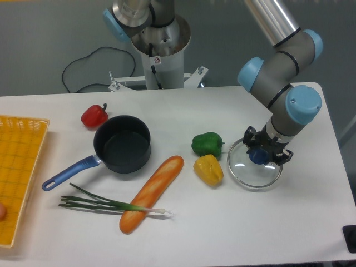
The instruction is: Place the lid on the table
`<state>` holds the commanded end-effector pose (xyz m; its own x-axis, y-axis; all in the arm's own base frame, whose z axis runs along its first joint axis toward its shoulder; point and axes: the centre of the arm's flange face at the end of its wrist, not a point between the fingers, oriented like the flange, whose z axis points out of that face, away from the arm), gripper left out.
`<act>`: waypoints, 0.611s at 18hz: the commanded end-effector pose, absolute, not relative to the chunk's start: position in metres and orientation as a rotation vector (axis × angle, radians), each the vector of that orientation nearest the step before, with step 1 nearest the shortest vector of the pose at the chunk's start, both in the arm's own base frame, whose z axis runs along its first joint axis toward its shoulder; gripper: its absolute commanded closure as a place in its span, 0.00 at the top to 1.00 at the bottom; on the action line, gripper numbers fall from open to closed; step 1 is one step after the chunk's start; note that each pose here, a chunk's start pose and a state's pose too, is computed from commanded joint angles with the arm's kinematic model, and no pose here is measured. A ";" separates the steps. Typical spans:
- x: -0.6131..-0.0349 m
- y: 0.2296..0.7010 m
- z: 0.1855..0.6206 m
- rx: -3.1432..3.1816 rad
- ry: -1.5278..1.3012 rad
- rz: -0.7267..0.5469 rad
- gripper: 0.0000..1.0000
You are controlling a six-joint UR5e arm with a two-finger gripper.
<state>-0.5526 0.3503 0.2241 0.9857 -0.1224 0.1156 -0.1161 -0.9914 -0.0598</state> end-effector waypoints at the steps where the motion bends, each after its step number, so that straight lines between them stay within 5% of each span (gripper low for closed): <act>1: -0.553 0.350 0.223 -3.077 0.187 -0.184 0.57; 11: -0.551 0.350 0.218 -3.079 0.184 -0.198 0.60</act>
